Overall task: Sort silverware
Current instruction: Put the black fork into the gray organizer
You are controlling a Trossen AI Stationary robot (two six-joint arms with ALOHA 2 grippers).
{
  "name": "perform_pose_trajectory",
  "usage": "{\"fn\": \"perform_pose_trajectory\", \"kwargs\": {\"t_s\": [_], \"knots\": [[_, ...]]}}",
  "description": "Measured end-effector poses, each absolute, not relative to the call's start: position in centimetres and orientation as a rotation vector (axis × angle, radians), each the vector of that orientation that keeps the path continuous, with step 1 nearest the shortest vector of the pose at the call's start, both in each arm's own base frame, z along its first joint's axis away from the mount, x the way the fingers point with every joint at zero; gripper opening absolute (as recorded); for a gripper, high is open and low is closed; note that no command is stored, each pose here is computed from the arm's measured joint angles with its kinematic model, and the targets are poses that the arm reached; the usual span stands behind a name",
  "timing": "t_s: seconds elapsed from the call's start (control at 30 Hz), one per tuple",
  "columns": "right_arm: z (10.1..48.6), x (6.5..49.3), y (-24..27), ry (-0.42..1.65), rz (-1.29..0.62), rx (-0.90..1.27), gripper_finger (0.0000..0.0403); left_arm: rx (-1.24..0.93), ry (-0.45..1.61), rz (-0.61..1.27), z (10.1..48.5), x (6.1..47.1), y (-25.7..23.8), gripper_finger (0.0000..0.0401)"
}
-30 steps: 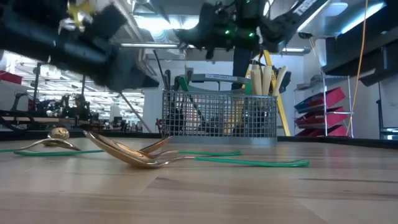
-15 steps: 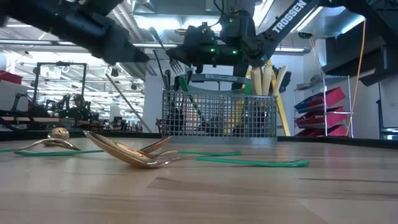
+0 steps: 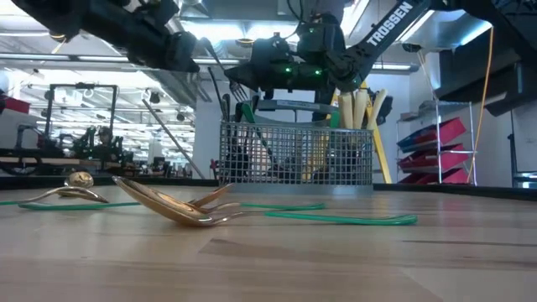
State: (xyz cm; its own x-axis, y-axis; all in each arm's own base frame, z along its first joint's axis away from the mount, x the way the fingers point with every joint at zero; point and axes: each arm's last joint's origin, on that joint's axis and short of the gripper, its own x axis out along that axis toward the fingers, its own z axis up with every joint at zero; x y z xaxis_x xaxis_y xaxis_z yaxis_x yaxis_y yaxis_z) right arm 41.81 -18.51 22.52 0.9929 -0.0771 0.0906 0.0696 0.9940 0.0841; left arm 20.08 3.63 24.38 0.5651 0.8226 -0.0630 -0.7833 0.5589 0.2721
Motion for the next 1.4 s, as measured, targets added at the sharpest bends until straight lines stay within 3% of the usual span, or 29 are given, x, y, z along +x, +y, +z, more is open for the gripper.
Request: {"fn": "perform_pose_trajectory", "kwargs": {"t_s": [0.4, 1.4], "knots": [[21.5, 41.8, -18.5, 0.006, -0.071, 0.095, 0.0000, 0.021, 0.166, 0.821, 23.2, 19.7, 9.8, 0.0000], [20.9, 42.0, -18.1, 0.059, -0.046, 0.075, 0.0000, 0.007, 0.006, 0.741, 24.8, 20.3, 9.8, 0.0000]]}}
